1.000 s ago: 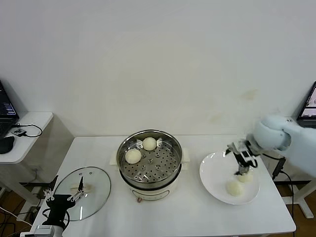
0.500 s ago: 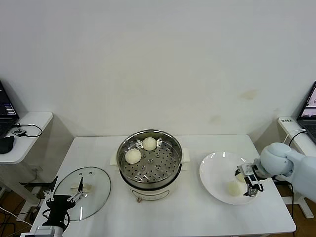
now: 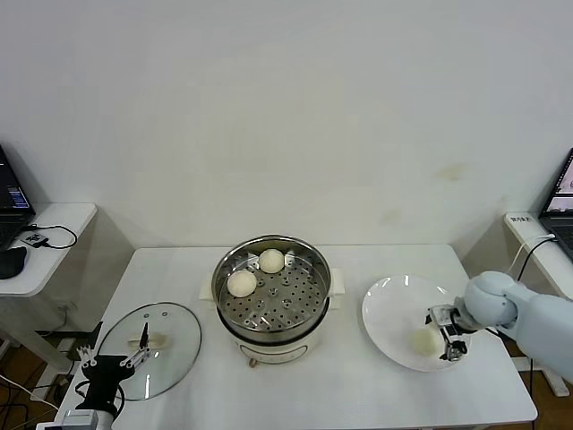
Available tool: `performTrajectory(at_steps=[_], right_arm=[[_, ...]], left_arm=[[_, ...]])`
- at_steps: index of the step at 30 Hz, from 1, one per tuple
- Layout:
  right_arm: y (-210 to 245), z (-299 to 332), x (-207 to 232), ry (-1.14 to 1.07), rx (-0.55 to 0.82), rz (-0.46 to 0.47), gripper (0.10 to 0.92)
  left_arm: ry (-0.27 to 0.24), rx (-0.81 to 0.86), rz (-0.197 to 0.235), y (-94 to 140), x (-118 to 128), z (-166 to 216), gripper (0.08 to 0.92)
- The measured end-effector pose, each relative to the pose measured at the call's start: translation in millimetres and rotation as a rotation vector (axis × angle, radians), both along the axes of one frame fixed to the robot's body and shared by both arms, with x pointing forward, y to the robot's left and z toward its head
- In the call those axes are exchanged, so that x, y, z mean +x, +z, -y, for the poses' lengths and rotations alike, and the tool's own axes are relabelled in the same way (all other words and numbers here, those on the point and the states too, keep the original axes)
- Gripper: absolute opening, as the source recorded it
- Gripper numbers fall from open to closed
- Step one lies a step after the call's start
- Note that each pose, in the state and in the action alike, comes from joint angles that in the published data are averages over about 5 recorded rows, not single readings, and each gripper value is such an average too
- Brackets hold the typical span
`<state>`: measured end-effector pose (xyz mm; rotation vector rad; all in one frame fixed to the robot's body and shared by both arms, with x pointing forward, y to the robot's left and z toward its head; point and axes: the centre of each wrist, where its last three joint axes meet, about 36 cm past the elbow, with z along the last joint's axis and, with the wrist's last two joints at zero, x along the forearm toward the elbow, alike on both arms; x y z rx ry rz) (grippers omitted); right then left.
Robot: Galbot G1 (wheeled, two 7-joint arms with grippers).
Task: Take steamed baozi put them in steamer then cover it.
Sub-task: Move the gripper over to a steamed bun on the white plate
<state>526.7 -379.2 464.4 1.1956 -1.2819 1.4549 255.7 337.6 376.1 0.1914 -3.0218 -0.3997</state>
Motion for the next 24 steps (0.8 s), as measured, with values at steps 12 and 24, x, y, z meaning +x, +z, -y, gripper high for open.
performTrajectory(at_steps=[12, 24], right_arm=[[-15, -7, 8, -0.007, 0.004, -0.001, 0.716], [-9, -10, 15, -0.016, 0.013, 0.005, 0.645]], left_arm=[[0.003, 0.0, 0.0, -1, 0, -1, 0.823], [0.004, 0.001, 0.002, 0, 0, -1, 0.823]])
